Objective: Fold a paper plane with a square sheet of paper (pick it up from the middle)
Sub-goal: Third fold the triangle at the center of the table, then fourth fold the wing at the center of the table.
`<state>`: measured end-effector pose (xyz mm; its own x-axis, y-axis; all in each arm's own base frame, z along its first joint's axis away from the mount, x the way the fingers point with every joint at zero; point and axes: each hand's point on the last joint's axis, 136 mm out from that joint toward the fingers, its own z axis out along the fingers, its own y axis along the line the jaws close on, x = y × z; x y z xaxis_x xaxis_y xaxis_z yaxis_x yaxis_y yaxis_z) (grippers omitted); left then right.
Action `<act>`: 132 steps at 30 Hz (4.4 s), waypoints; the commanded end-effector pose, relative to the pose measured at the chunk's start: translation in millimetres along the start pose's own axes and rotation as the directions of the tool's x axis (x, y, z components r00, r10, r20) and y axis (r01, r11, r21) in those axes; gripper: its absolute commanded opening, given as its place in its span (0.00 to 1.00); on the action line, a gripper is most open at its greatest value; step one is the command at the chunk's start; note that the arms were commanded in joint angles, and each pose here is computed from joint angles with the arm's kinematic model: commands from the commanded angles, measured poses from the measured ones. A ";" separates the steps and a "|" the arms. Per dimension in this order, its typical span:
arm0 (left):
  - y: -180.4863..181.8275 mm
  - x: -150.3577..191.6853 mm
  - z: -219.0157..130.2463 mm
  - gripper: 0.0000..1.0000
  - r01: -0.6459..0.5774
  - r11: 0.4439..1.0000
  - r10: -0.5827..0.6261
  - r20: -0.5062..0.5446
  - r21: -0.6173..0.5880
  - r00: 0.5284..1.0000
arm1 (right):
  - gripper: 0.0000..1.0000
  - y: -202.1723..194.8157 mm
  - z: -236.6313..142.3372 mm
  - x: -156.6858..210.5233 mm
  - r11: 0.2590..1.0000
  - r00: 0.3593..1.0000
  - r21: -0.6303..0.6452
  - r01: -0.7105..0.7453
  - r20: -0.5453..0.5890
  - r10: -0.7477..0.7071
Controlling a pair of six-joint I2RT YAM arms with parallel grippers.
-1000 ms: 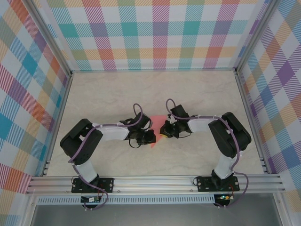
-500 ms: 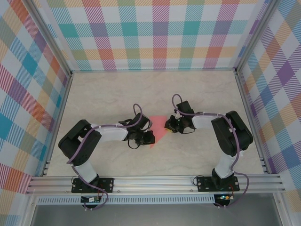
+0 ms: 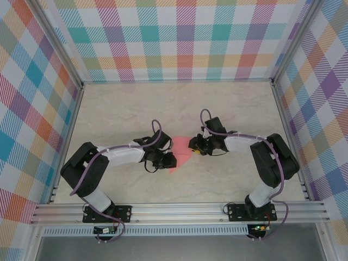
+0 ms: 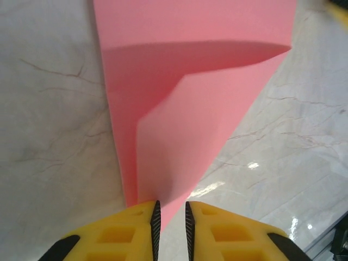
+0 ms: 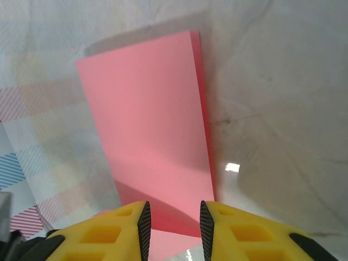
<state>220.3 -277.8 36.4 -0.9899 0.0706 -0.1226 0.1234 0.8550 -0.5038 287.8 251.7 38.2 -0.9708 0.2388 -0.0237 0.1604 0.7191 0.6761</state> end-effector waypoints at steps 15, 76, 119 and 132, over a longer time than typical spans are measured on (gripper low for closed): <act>2.6 -45.0 -2.4 0.21 0.017 0.996 -0.008 0.088 -0.093 0.996 | 0.41 -20.8 -2.3 21.2 0.993 0.997 0.087 -0.076 -0.008 0.077; -10.5 -4.1 -7.4 0.49 -0.073 0.812 0.319 0.336 -0.579 0.886 | 0.38 49.2 15.3 4.1 0.992 0.987 -0.116 0.049 -0.145 -0.066; 3.3 2.2 2.1 0.40 -0.100 0.777 0.356 0.303 -0.622 0.884 | 0.30 51.6 17.8 2.9 0.991 0.987 -0.127 0.032 -0.152 -0.051; 8.6 3.5 5.8 0.40 -0.102 0.761 0.360 0.286 -0.641 0.888 | 0.29 52.9 17.7 2.5 0.991 0.987 -0.129 0.034 -0.151 -0.053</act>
<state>222.1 -281.1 31.4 -0.8171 0.1943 -0.5427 0.1508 0.9807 0.1241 292.9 296.3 54.2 -0.9921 0.1118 0.0563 0.1161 0.6535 0.7479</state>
